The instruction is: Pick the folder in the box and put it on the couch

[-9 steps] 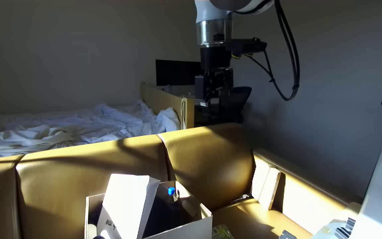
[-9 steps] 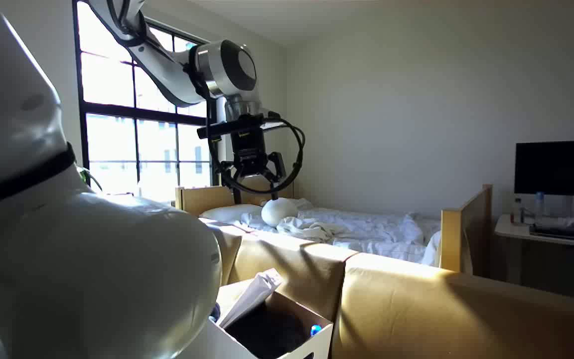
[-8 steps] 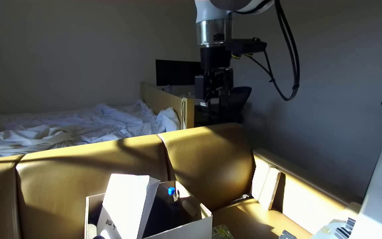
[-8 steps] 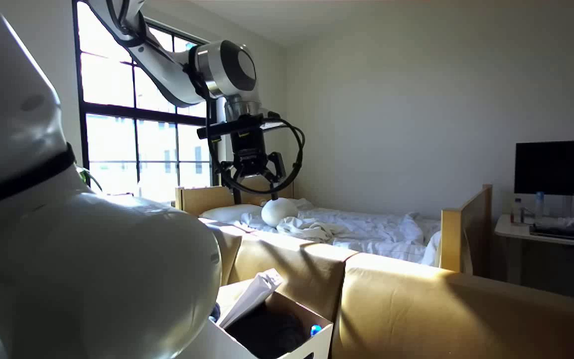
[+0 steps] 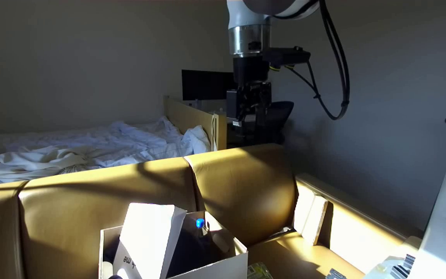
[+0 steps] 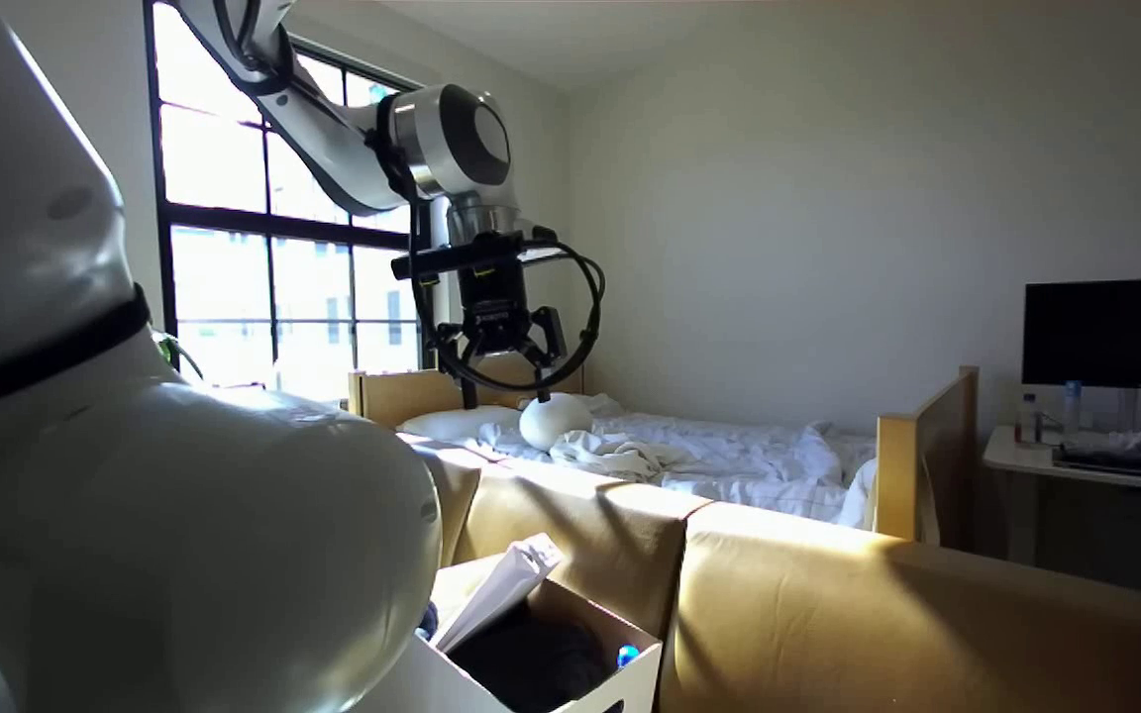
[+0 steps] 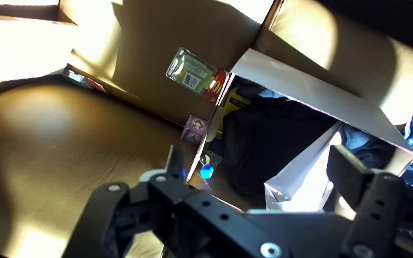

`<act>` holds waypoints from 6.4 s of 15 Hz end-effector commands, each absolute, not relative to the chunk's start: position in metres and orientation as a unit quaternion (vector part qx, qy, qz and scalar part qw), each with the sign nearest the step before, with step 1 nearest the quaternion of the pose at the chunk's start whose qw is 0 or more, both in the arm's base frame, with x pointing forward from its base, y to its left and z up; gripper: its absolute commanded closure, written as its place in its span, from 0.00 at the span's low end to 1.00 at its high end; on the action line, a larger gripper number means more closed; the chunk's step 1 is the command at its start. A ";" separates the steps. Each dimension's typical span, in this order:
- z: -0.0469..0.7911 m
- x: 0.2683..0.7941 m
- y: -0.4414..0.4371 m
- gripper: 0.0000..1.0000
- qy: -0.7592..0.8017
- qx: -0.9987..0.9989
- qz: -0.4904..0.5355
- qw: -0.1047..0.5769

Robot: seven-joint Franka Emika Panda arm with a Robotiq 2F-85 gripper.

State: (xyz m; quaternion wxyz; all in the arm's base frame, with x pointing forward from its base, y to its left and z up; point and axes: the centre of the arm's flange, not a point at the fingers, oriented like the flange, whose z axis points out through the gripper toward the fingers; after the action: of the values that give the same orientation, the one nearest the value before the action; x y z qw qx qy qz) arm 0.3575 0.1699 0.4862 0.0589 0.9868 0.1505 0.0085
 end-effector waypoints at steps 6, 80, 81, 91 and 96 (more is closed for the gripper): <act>0.308 0.373 0.163 0.00 0.039 0.997 0.028 -0.060; 0.465 0.409 -0.026 0.91 -0.019 0.989 0.142 -0.043; 0.457 0.398 -0.028 0.91 -0.026 0.991 0.120 -0.053; 0.300 0.371 -0.120 0.92 -0.070 0.993 -0.061 0.077; 0.210 0.397 -0.178 0.92 -0.054 0.997 -0.031 0.051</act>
State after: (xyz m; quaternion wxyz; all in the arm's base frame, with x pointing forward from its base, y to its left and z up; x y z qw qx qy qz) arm 0.3648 -0.1398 0.2621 0.0616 0.9949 -0.0660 -0.0444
